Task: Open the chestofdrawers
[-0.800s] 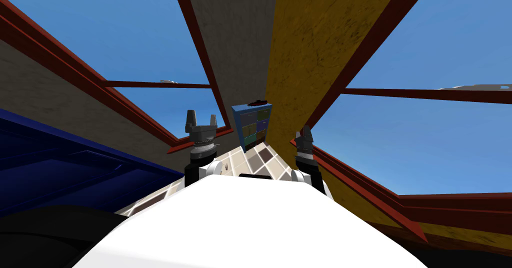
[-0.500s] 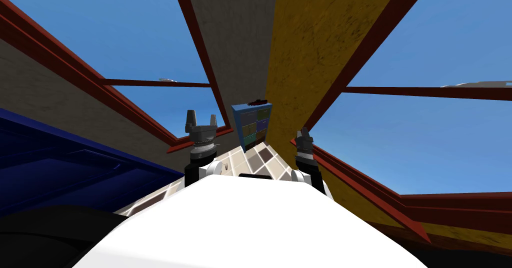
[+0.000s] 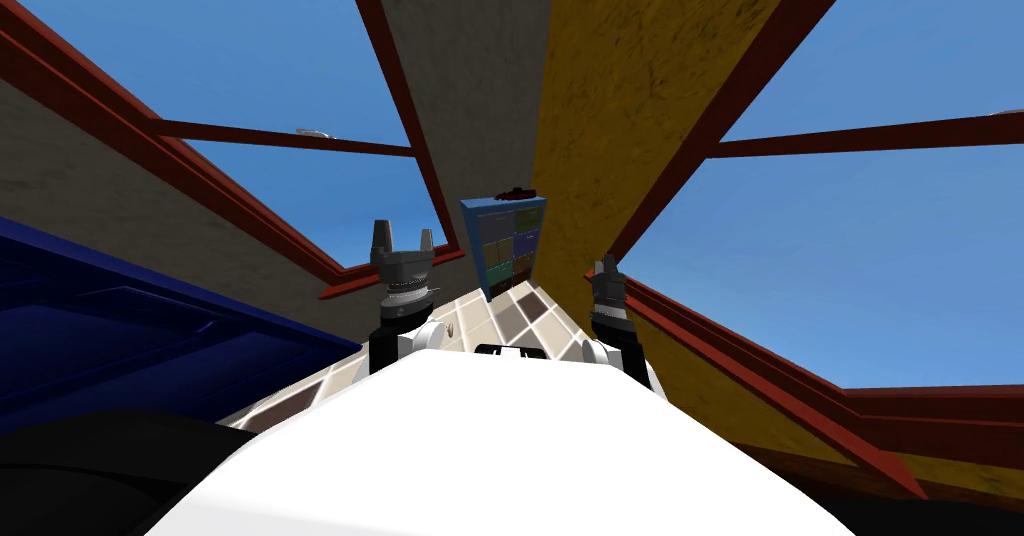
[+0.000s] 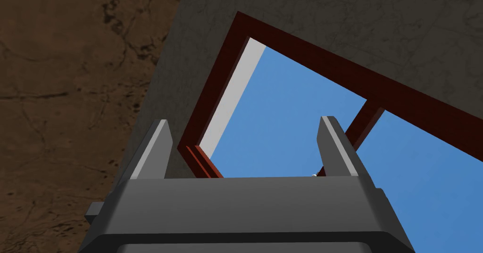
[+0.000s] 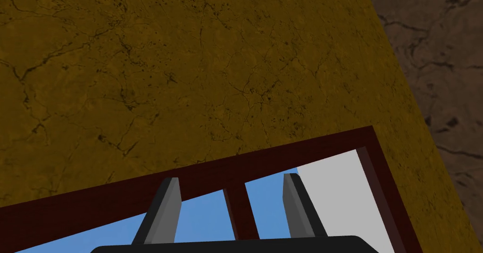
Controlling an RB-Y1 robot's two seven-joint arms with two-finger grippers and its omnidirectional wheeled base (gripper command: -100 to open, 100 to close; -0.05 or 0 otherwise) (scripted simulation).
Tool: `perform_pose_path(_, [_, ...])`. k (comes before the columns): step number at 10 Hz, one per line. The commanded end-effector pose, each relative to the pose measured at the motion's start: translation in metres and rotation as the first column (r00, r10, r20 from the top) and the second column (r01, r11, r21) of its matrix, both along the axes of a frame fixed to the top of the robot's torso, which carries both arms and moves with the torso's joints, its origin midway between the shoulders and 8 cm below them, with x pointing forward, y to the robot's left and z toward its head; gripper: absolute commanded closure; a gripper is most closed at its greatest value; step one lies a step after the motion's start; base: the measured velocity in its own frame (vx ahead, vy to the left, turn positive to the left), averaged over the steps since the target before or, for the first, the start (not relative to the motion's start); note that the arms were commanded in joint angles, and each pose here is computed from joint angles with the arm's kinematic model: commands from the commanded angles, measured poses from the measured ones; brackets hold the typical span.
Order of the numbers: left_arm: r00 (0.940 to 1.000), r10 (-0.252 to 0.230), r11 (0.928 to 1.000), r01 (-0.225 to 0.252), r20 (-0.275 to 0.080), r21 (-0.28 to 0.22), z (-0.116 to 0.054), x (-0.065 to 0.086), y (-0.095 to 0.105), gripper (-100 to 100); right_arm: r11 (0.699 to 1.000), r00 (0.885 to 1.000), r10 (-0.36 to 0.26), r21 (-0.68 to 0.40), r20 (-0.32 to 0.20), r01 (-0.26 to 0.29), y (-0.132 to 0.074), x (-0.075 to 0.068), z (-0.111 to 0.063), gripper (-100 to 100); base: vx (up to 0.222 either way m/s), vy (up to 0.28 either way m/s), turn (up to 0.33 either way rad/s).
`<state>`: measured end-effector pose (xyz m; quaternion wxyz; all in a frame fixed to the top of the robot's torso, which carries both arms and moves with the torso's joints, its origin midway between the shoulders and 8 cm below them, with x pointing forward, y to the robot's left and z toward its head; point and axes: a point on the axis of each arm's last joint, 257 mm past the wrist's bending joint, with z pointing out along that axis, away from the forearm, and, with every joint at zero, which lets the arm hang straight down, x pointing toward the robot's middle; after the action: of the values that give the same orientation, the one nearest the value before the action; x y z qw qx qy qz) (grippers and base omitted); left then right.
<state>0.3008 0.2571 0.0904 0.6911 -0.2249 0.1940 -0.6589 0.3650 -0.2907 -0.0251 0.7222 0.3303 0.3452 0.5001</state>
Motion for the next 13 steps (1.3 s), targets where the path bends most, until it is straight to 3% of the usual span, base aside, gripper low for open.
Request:
perform_pose_path(1, [1.0000, 0.000, 1.0000, 0.000, 0.000, 0.000, 0.000, 0.000, 0.000, 0, 1.000, 1.000, 0.000, 0.000, 0.000, 0.000, 0.000, 0.000, 0.000, 0, 0.000, 0.000, 0.000])
perform_pose_path(2, [1.0000, 0.000, 1.0000, 0.000, 0.000, 0.000, 0.000, 0.000, 0.000, 0, 0.998, 1.000, 0.006, -0.060, -0.012, -0.007, 0.004, 0.002, -0.002, -100, 0.018, 0.010, 0.001])
perform_pose_path(6, [1.0000, 0.000, 1.0000, 0.000, -0.001, 0.000, 0.000, 0.000, 0.000, 0, 0.964, 0.999, -0.021, -0.264, -0.038, 0.010, 0.014, 0.007, -0.011, -100, 0.047, 0.035, 0.000])
perform_pose_path(9, [1.0000, 0.000, 1.0000, 0.000, -0.001, 0.000, 0.000, 0.000, 0.000, 0, 0.940, 0.998, -0.051, -0.338, -0.039, 0.034, 0.016, 0.009, -0.014, -100, 0.040, 0.032, 0.000])
perform_pose_path(13, [1.0000, 0.000, 1.0000, 0.000, -0.001, 0.000, 0.000, 0.000, 0.000, 0, 0.882, 0.994, -0.101, -0.466, -0.031, 0.075, 0.021, 0.012, -0.021, -100, 0.045, 0.033, 0.000])
